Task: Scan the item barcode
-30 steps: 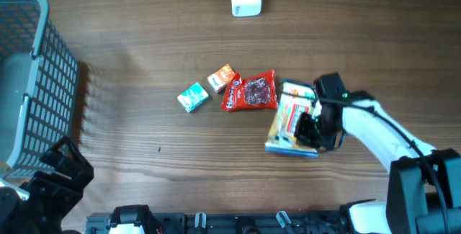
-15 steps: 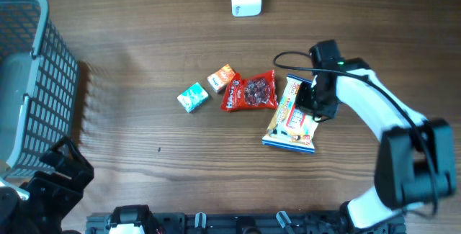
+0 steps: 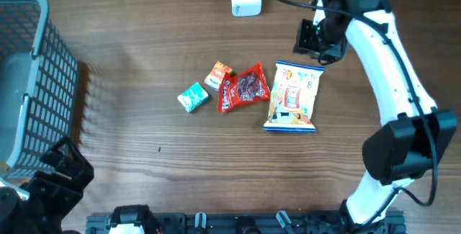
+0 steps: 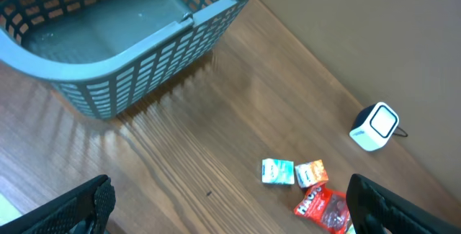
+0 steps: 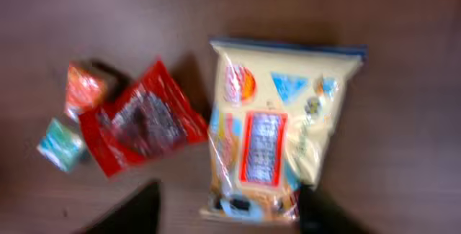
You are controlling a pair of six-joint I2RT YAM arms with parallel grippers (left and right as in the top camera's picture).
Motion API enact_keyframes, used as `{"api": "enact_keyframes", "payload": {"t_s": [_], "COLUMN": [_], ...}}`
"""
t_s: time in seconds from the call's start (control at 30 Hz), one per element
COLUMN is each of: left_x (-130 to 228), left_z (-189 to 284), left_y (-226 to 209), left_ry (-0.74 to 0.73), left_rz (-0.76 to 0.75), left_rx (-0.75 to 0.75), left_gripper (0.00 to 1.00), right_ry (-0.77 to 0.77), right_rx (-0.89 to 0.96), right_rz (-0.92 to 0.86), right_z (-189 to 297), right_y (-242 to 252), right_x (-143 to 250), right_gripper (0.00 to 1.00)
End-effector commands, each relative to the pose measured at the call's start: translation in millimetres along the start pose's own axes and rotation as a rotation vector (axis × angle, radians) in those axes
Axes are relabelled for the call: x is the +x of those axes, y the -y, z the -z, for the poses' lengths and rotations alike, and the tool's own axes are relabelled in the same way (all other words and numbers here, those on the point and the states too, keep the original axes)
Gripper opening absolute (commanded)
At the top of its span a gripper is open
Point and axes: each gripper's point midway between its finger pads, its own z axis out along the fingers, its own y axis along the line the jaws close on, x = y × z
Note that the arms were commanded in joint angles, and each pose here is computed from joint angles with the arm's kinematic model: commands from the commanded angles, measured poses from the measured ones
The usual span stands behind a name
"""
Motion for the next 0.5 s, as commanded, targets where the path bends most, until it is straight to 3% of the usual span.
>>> {"api": "enact_keyframes", "payload": {"t_s": [0.0,0.17,0.3,0.33,0.47], "left_x": [-2.5,-2.5,-2.5,-2.5,-2.5], "left_z": [0.6,0.6,0.6,0.6,0.7], "left_y": [-2.0,-2.0,-2.0,-2.0,-2.0], "left_ry": [0.015,0.015,0.015,0.015,0.015], "left_rz": [0.017,0.017,0.018,0.017,0.017], "left_rx": [-0.011,-0.011,-0.011,-0.011,-0.011], "left_gripper": [1.00,1.00,1.00,1.00,1.00], "right_ry": [-0.136,-0.381,-0.366,-0.324,-0.272], "right_rx": [0.068,0.112,-0.012,-0.018,0.011], "right_rz": [0.029,-0.014,-0.040,-0.048,-0.051], "right_z": [-28.1,-119.9,-150.5,-158.6,-159.3], "right_y": [23.0,65.2,54.1,54.3,57.4], "right_x": [30.6,119.1,131.6,125.2,111.6], "right_gripper": [1.00,1.00,1.00,0.95,0.33]}}
